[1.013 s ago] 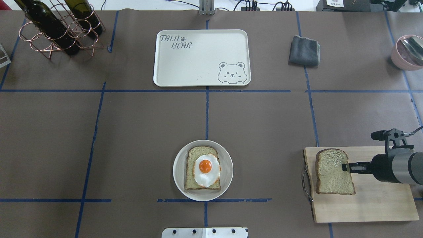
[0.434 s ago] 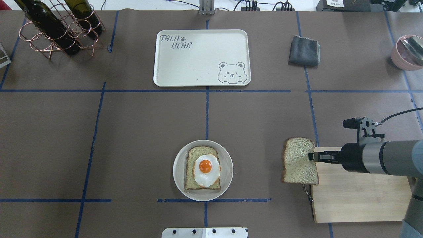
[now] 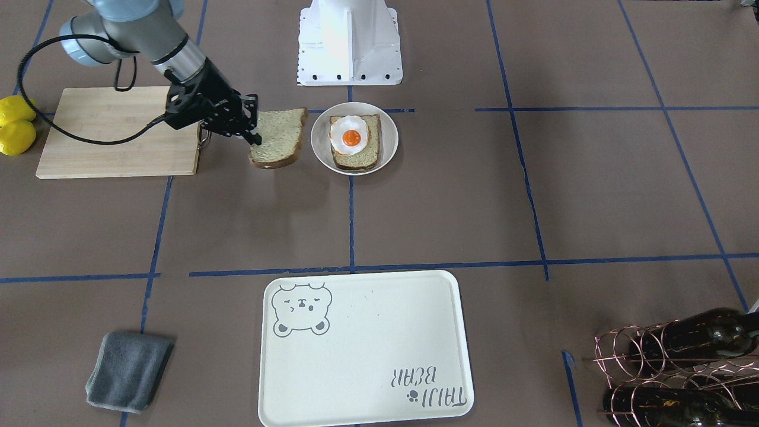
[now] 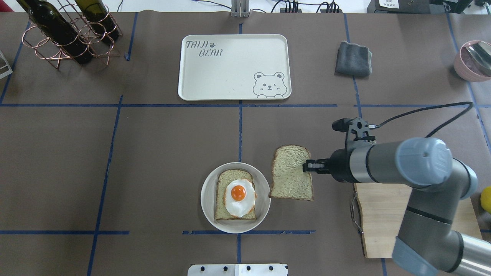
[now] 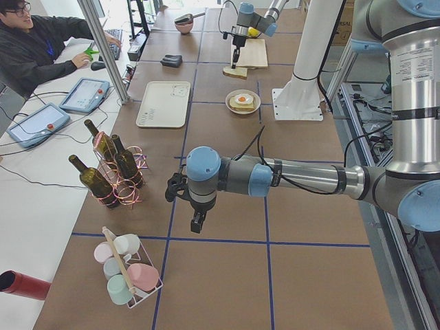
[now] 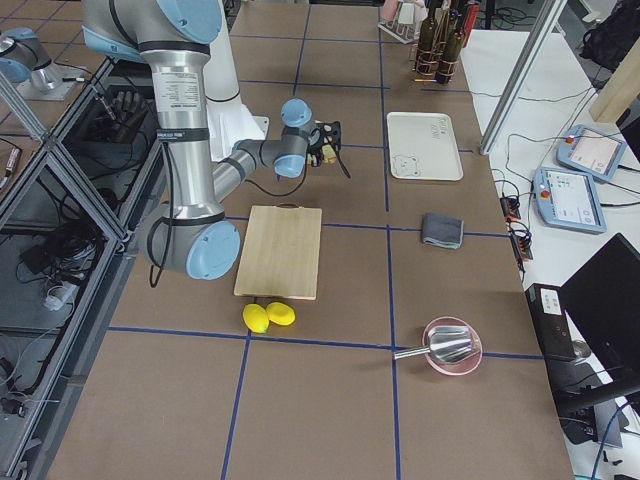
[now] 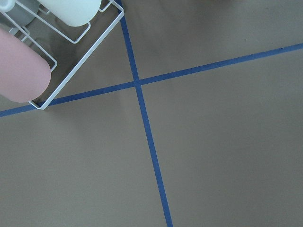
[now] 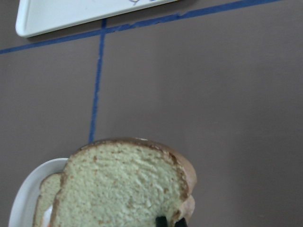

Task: Make sandwich and place on tray
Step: 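Carry the bread slice with the right gripper onto the egg toast on the plate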

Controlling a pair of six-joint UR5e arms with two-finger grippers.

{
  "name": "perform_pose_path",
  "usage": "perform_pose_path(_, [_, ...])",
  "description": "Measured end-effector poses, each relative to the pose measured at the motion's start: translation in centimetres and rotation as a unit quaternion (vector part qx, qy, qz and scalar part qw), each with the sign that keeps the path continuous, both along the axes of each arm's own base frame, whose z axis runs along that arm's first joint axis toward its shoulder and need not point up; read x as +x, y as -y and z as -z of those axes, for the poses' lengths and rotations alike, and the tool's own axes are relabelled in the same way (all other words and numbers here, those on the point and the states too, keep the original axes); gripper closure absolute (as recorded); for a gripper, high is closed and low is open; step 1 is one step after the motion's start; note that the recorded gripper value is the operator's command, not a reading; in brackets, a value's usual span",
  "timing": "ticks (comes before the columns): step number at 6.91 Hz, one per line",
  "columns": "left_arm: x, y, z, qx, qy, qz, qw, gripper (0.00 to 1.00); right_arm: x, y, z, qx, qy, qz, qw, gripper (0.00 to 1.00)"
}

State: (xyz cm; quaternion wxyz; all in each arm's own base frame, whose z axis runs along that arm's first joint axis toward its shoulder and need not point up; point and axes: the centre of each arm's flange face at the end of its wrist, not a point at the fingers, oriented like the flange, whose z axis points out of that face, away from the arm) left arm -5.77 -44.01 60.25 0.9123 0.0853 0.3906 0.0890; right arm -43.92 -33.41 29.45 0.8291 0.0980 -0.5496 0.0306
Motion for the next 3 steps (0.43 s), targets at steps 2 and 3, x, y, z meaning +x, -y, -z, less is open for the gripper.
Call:
perform_pose_path(2, [0.0,0.0,0.0,0.000,0.000,0.000,1.0000,0.00,-6.5,-1.5,8.1,-0.005,-0.052,0.007,0.9986,1.00])
perform_pose_path(3, [0.0,0.0,0.0,0.000,0.000,0.000,1.0000,0.00,-8.9,-2.4,9.9,-0.005,-0.074,0.008,0.9972,1.00])
